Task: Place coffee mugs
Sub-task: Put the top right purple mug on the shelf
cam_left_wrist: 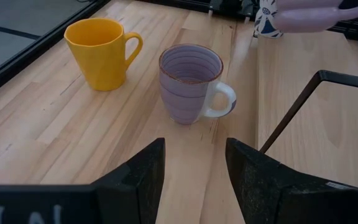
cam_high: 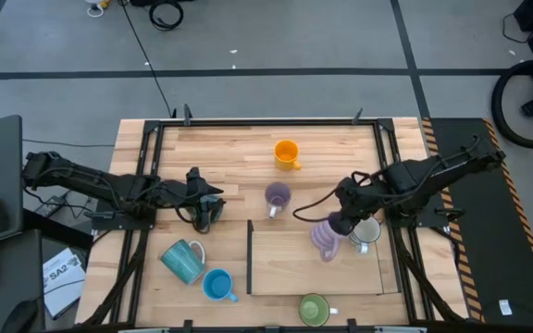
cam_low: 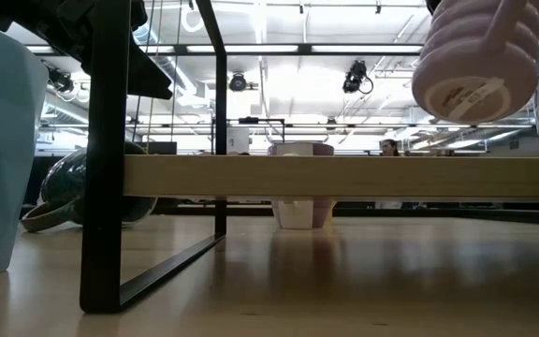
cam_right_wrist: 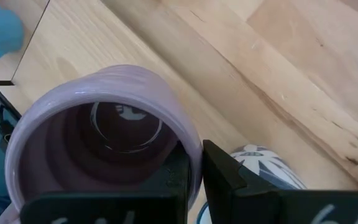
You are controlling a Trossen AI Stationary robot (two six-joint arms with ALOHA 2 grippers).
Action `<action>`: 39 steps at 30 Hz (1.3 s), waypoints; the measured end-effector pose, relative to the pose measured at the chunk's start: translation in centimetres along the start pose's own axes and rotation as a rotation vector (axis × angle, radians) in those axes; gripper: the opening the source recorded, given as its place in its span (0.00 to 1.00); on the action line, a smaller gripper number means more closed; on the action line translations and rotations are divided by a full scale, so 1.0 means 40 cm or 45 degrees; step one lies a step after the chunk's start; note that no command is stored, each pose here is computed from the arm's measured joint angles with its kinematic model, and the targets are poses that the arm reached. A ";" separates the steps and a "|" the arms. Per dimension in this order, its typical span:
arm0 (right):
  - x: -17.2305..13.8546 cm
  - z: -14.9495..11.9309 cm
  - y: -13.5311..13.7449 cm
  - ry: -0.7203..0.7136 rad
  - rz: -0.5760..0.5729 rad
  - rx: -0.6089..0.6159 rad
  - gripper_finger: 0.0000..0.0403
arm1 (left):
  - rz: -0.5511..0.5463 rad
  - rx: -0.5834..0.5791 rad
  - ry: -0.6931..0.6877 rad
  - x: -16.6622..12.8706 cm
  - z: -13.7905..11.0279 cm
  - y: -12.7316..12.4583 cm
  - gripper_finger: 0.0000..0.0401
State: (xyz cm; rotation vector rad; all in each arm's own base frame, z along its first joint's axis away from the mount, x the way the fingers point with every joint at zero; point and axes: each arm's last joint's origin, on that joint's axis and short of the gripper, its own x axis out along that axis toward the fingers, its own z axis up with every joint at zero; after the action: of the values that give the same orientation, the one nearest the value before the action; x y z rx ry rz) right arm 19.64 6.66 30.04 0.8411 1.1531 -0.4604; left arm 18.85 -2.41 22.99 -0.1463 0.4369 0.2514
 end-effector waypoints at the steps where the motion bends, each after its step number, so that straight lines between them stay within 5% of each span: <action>1: 0.000 -0.002 0.001 0.001 0.000 0.003 0.08 | 0.000 0.000 0.000 0.000 0.000 0.000 0.44; 25: -0.001 -0.007 0.002 -0.058 -0.029 -0.200 0.08 | 0.000 0.000 0.000 0.000 0.000 0.000 0.44; 39: 0.083 -0.001 0.024 0.044 -0.230 -0.355 0.08 | 0.000 -0.001 -0.001 0.000 0.000 0.000 0.44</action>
State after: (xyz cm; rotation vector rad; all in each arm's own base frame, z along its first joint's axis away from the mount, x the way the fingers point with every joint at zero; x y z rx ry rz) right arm 21.49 7.62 27.29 0.5075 1.2963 -0.4220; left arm 18.85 -2.41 22.99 -0.1467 0.4365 0.2517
